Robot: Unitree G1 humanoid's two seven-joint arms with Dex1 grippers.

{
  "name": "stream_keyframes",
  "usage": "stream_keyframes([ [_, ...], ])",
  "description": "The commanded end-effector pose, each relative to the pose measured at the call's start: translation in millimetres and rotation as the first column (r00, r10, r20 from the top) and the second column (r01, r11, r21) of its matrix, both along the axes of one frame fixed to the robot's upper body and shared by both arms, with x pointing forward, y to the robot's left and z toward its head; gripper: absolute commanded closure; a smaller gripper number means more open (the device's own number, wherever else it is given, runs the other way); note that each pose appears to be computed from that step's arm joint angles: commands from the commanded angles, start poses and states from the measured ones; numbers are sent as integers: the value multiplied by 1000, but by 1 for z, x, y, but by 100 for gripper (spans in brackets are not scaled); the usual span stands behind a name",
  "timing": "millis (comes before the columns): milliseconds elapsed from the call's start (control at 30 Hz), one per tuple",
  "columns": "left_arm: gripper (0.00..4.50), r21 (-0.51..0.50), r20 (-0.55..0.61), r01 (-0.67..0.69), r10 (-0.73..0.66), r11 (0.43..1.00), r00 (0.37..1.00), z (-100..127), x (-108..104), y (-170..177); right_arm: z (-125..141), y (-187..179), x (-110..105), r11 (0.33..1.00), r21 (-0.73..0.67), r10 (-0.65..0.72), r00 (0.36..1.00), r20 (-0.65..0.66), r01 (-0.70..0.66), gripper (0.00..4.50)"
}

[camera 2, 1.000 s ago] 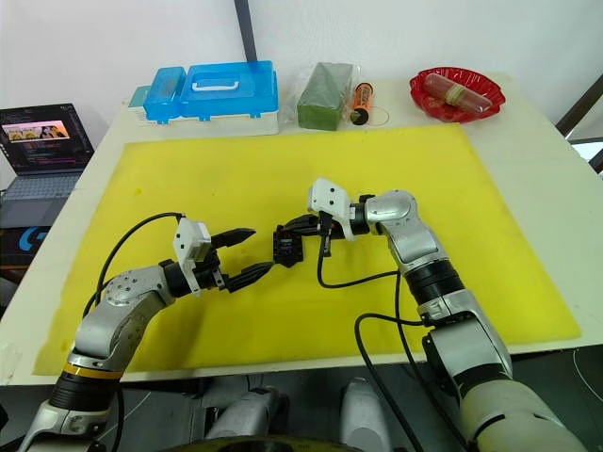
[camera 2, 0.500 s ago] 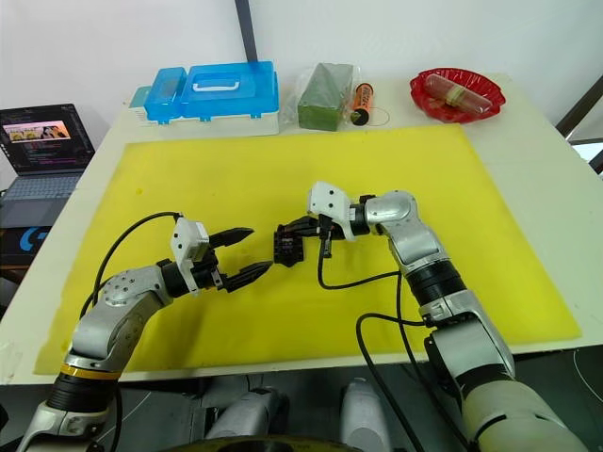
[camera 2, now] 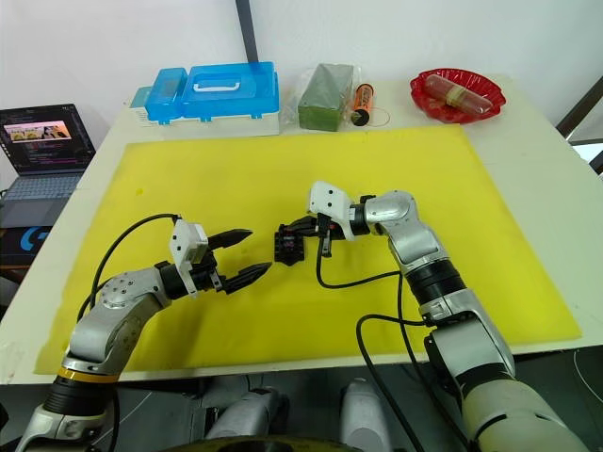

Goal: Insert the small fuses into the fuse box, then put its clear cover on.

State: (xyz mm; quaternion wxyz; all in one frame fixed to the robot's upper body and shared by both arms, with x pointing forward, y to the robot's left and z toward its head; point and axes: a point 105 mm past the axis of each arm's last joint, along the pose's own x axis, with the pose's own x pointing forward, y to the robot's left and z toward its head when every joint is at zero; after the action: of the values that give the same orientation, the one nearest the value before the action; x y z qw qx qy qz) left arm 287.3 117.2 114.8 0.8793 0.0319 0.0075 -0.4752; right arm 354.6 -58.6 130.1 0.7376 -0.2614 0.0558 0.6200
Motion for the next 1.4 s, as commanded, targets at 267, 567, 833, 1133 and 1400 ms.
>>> stream_keyframes([
  [267, 0, -4, 43, 0, 0, 1000, 999, 11, 0, 3, -31, -12, -3, 994, -103, -48, 995, -87, 39, 448],
  [567, 0, 5, 38, 19, -19, 1000, 999, 13, -3, 9, 39, 11, -18, 980, 194, 40, 999, 32, -45, 448],
  [833, 0, -15, 57, 6, -5, 1000, 998, 29, 5, 22, 86, 4, -34, 947, 322, -37, 995, 90, 6, 448],
  [1133, 0, 26, 133, -219, 214, 975, 968, 34, 41, 63, 76, -73, -32, 884, 301, -408, 904, 126, 356, 184],
  [1400, 0, 12, 136, -433, 428, 901, 894, 20, 51, 103, 25, -170, -54, 674, 235, -731, 678, 76, 700, 4],
])
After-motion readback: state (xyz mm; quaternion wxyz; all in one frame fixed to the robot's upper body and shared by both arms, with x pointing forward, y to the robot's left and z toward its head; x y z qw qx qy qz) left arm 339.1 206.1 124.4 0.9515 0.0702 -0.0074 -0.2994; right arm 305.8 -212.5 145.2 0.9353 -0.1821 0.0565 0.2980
